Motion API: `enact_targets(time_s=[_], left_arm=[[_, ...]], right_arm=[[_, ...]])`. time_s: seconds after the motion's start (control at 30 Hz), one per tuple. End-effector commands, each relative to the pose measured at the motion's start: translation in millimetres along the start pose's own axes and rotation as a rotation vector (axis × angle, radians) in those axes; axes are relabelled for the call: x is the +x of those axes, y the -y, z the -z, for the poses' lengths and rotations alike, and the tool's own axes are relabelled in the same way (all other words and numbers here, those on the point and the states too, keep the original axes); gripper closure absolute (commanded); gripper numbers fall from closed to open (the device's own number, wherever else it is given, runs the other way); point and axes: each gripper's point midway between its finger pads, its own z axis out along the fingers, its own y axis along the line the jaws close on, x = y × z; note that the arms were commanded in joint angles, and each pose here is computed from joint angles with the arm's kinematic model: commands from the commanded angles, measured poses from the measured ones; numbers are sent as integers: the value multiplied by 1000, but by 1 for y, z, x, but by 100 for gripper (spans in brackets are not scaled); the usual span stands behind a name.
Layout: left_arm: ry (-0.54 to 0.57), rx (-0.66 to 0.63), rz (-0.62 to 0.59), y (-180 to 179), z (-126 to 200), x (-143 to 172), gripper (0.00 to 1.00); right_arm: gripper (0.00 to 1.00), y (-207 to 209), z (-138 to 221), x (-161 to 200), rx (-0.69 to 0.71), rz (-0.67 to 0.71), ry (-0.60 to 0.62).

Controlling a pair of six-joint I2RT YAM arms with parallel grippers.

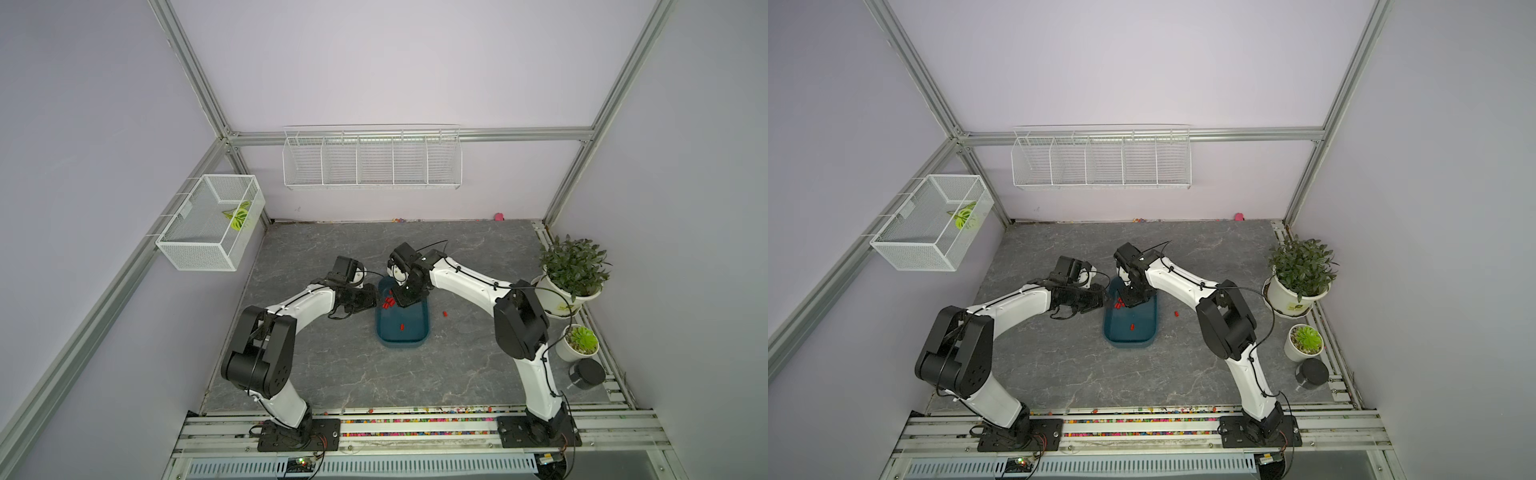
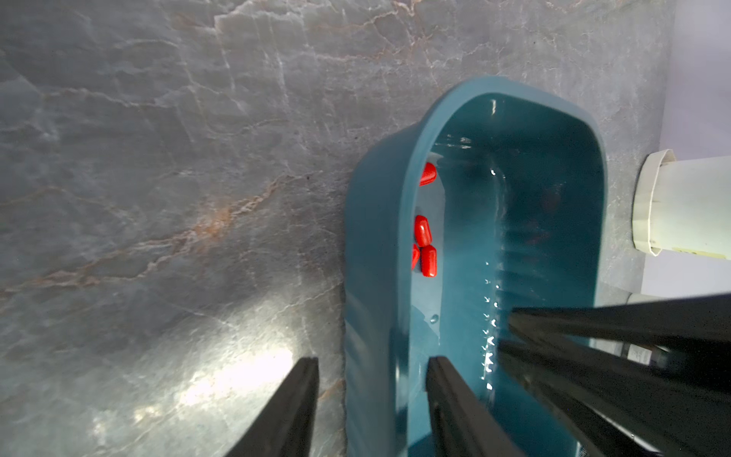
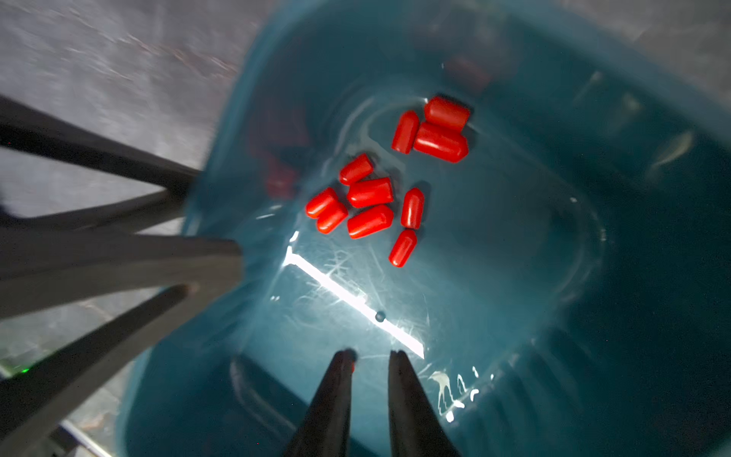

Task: Take the screw protection sleeves out of the storage box
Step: Pick up the screw protection sleeve from the storage box.

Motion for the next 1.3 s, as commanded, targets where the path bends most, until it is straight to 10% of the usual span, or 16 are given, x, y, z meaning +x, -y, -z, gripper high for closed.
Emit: enact_targets(time_s=[0.0, 1.27], left_arm=[[42, -4, -7, 2, 7, -5, 51], [112, 13, 21, -9, 22, -13, 54]], right_arm=[[78, 3, -3, -5, 31, -29, 18], [74, 12, -39, -17, 118, -30, 12]])
